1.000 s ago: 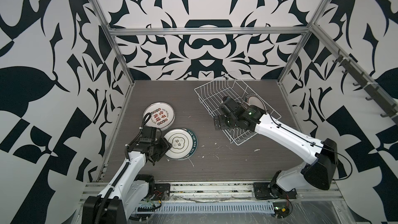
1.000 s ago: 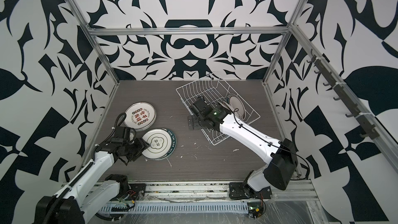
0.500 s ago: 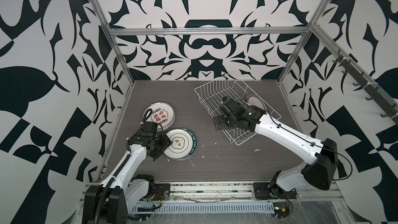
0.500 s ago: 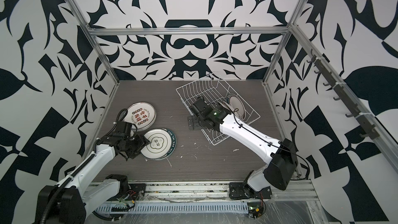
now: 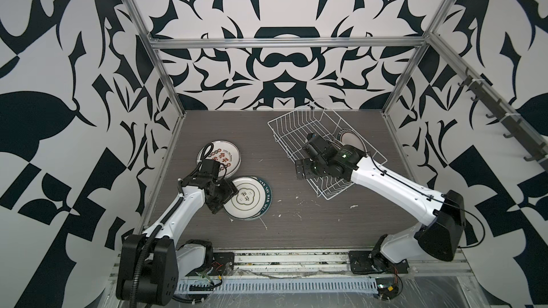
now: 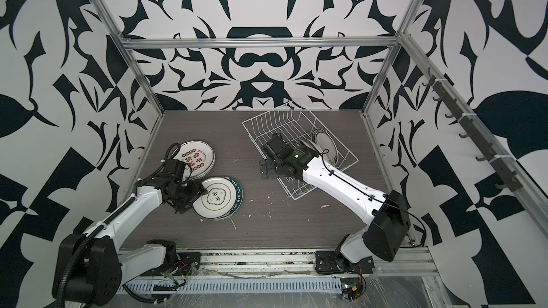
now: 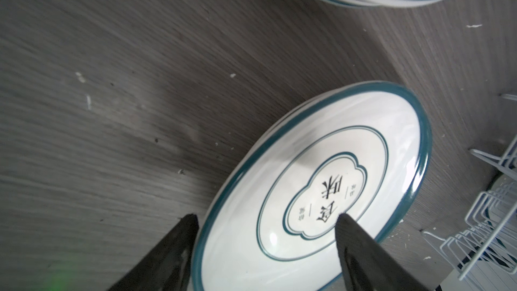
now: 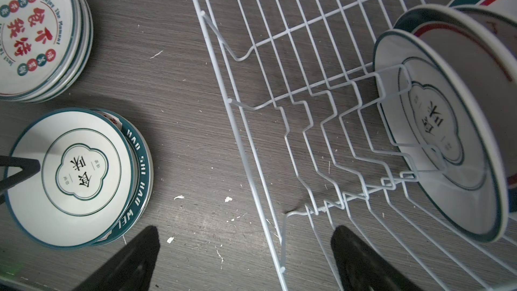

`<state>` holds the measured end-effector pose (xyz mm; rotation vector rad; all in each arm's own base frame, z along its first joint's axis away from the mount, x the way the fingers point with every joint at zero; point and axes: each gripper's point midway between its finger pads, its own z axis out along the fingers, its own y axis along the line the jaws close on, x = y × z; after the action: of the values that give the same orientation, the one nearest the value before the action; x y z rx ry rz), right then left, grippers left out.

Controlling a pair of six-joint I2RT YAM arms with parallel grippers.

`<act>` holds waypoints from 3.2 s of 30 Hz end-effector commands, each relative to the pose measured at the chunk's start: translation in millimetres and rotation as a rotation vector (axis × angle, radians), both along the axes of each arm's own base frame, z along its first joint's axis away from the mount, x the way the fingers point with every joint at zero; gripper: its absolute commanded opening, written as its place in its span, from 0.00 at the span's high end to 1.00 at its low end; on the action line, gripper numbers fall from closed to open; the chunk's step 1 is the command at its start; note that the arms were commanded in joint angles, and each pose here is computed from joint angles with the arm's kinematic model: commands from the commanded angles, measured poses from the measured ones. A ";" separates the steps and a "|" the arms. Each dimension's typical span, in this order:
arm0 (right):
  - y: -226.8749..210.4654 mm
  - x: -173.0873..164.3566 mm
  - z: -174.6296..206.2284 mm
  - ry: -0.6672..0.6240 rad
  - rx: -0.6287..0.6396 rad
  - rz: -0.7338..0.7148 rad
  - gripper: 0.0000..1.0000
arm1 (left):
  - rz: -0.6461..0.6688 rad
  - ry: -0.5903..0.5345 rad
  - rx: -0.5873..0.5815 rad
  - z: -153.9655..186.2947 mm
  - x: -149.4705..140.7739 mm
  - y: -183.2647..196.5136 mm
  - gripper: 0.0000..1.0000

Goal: Unload the plates from the dish rack
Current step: Move a plate among the plates, then pick up the plate from the dish rack.

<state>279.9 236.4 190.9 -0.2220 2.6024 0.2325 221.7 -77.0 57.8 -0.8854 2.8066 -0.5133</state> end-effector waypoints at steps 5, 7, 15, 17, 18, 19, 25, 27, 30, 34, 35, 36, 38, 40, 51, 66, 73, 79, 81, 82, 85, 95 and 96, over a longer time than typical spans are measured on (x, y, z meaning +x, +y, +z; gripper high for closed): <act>0.4 -1.2 12.5 -0.016 0.043 0.017 0.00 | -0.036 0.017 0.025 5.0 5.2 -5.7 0.18; -0.4 -0.9 11.8 -0.014 0.042 0.017 0.00 | -0.042 0.023 0.035 4.3 5.8 -7.3 0.17; -5.0 0.8 10.0 -0.009 0.040 0.012 0.00 | -0.069 0.014 0.044 6.8 13.2 -15.9 0.16; -6.1 0.9 9.5 -0.006 0.040 0.011 0.00 | -0.076 0.037 0.051 2.1 14.4 -17.8 0.16; -7.1 1.0 9.6 -0.005 0.040 0.011 0.00 | -0.079 0.036 0.053 2.0 15.6 -18.7 0.16; -8.0 0.8 9.9 -0.006 0.040 0.010 0.00 | -0.083 0.036 0.051 2.0 16.7 -20.1 0.16; -14.7 -1.1 15.2 -0.013 0.032 0.018 0.00 | -0.094 0.044 0.072 2.1 16.2 -19.1 0.16; -15.5 -2.4 18.9 -0.020 0.023 0.046 0.00 | -0.086 0.037 0.089 5.3 14.1 -15.0 0.13; -25.1 -1.6 21.4 -0.025 -0.031 0.057 0.00 | -0.079 0.008 0.118 15.7 11.7 -8.5 0.10; -50.9 6.5 26.6 -0.048 -0.180 0.020 0.00 | -0.086 -0.007 0.180 32.1 6.1 3.9 0.07; -56.6 8.5 28.7 -0.053 -0.213 0.012 0.00 | -0.086 -0.017 0.196 36.3 5.3 7.0 0.06; -62.3 10.9 31.5 -0.061 -0.249 0.008 0.00 | -0.086 -0.036 0.209 42.9 5.9 9.5 0.05; -72.5 16.2 36.3 -0.079 -0.310 0.003 0.00 | -0.091 -0.081 0.211 54.6 8.1 10.4 0.04; -81.5 22.7 36.3 -0.080 -0.351 0.008 0.00 | -0.087 -0.139 0.197 67.2 12.0 9.1 0.03; -96.7 45.9 26.9 -0.062 -0.434 0.040 0.08 | -0.073 -0.333 0.110 97.8 21.0 -0.5 0.01; -99.6 73.2 -2.6 -0.010 -0.536 0.028 0.37 | -0.037 -0.353 0.141 100.3 18.5 8.3 0.01; -107.7 83.5 -16.4 0.016 -0.585 0.001 0.49 | -0.007 -0.355 0.160 98.3 18.3 14.0 0.01; -113.7 90.7 -27.4 0.030 -0.648 -0.011 0.60 | 0.013 -0.368 0.149 97.4 20.8 13.4 0.01; -115.0 92.2 -29.8 0.033 -0.667 -0.013 0.62 | 0.020 -0.366 0.151 96.9 21.4 14.1 0.01; -116.3 92.5 -29.5 0.032 -0.675 -0.018 0.64 | 0.021 -0.364 0.153 96.4 21.5 14.2 0.01; -119.3 93.6 -29.5 0.026 -0.691 -0.030 0.69 | 0.025 -0.357 0.156 95.2 22.2 14.6 0.01; -128.2 90.5 -35.5 0.018 -0.738 -0.037 0.86 | 0.063 -0.381 0.166 100.5 23.9 19.5 0.01; -128.5 90.1 -35.5 0.014 -0.736 -0.038 0.88 | 0.065 -0.390 0.164 102.0 24.4 19.7 0.01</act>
<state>370.9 103.6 153.0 -0.4559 2.6037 -0.7976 247.5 -62.1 158.7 -0.7224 2.4444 -0.4062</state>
